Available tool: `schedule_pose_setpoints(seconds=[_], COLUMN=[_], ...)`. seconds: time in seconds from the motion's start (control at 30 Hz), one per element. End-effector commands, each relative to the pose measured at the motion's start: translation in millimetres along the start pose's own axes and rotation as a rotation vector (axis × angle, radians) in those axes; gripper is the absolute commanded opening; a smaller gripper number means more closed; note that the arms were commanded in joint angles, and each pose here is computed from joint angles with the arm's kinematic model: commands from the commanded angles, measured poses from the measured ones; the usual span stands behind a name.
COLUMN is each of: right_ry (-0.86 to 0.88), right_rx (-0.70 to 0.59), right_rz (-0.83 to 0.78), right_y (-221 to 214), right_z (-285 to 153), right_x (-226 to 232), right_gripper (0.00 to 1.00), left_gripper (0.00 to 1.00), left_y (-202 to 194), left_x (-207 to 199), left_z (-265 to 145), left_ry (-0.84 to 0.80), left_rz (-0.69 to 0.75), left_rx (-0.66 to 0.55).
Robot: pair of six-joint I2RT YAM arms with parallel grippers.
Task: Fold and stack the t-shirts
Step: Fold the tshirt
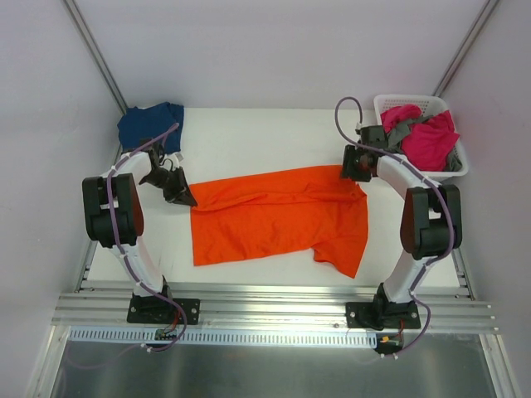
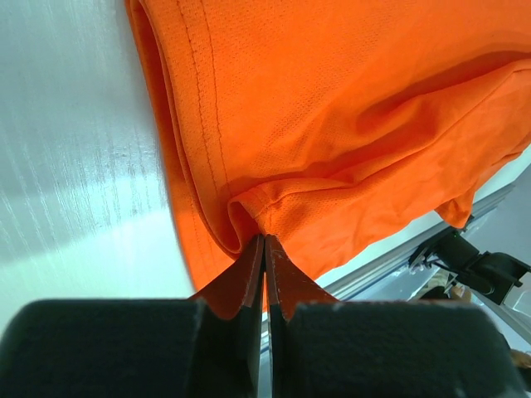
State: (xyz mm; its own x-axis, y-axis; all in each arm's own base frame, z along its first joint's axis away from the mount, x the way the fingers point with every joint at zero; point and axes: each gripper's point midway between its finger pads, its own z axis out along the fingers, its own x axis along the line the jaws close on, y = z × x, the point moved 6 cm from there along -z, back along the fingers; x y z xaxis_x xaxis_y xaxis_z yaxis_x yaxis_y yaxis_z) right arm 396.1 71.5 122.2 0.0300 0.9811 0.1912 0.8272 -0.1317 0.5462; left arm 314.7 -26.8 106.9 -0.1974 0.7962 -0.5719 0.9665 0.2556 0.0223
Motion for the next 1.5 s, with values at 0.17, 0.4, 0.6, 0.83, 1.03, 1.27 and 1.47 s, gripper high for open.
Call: schedule_pose_setpoints(seconds=[0.17, 0.4, 0.6, 0.83, 1.03, 1.27, 1.47], right_ry=[0.004, 0.005, 0.013, 0.033, 0.062, 0.092, 0.125], right_rx=[-0.044, -0.038, -0.008, 0.002, -0.007, -0.018, -0.028], right_rz=[0.018, 0.023, 0.025, 0.029, 0.020, 0.018, 0.017], right_y=[-4, -5, -17, -17, -12, -13, -25], right_z=[-29, -26, -19, -14, -13, -28, -51], right_x=[-10, -13, -15, -13, -11, -9, -6], right_gripper=[0.47, 0.46, 0.37, 0.33, 0.17, 0.01, 0.01], left_gripper=[0.00, 0.00, 0.00, 0.00, 0.00, 0.00, 0.00], left_y=[5, 3, 2, 3, 3, 6, 14], left_x=[-2, -3, -4, -4, -4, -3, -3], left_z=[-6, -8, -7, -7, -7, -7, -4], left_ry=[-0.015, -0.017, -0.021, -0.025, -0.024, -0.021, -0.040], left_rz=[0.009, 0.011, 0.007, 0.007, 0.008, 0.021, 0.027], left_rx=[-0.002, -0.005, -0.002, -0.001, -0.001, -0.003, -0.001])
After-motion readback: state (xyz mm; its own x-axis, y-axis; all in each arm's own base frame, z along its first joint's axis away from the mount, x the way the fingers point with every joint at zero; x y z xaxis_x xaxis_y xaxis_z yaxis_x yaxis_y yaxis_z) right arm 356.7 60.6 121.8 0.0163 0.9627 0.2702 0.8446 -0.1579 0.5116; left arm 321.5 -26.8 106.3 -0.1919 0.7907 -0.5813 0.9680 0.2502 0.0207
